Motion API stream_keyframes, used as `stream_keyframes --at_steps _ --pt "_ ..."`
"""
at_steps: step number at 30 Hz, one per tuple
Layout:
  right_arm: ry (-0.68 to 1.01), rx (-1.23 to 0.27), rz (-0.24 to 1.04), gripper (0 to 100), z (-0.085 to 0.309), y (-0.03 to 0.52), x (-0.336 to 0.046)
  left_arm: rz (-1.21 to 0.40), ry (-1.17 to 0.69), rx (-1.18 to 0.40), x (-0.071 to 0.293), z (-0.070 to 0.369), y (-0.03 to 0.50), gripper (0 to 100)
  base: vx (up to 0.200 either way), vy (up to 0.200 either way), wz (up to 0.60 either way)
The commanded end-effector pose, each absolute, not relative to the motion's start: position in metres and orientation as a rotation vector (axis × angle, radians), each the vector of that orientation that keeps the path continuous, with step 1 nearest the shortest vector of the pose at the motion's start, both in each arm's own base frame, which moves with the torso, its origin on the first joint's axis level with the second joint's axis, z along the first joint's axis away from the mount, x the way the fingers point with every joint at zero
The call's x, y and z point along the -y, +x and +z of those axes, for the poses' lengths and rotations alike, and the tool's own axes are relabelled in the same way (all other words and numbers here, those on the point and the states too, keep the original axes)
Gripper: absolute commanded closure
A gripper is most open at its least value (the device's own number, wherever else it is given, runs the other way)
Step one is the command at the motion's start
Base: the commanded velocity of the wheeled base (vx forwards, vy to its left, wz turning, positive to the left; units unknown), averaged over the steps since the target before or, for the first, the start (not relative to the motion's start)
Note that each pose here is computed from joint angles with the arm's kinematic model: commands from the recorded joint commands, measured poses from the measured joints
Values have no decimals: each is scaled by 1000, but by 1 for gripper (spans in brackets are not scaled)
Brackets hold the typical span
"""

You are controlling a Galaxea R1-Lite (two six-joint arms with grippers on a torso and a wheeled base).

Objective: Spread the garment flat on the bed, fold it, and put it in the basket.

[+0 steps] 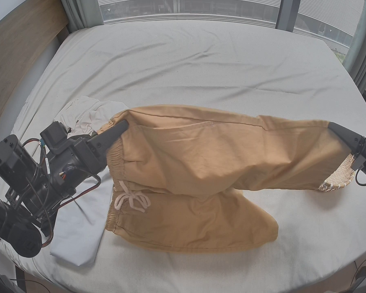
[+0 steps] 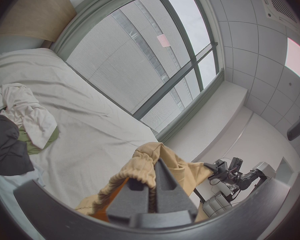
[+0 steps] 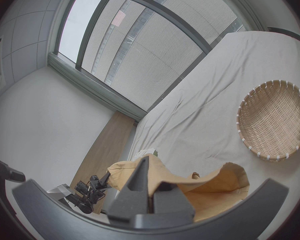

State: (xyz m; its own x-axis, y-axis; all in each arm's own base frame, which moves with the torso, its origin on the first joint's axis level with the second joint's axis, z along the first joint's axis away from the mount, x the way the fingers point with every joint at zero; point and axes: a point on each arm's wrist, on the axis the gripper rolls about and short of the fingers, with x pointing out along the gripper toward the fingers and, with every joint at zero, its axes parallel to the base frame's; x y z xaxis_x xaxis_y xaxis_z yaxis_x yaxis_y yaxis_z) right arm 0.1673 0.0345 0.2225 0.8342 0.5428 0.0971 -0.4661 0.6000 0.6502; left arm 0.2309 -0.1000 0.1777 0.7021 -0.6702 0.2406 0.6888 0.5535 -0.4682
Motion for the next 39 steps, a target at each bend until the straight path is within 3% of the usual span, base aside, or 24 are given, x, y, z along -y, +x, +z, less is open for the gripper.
stream_keyframes --at_steps 1,26,39 --pt "722 -142 563 100 216 178 -31 -777 -565 40 88 178 224 100 0 0 0" --pt "696 -137 570 100 183 232 -37 -720 -568 45 76 177 225 100 0 0 0" --pt "689 -94 577 100 180 267 -40 -656 -573 33 81 163 272 100 0 0 0"
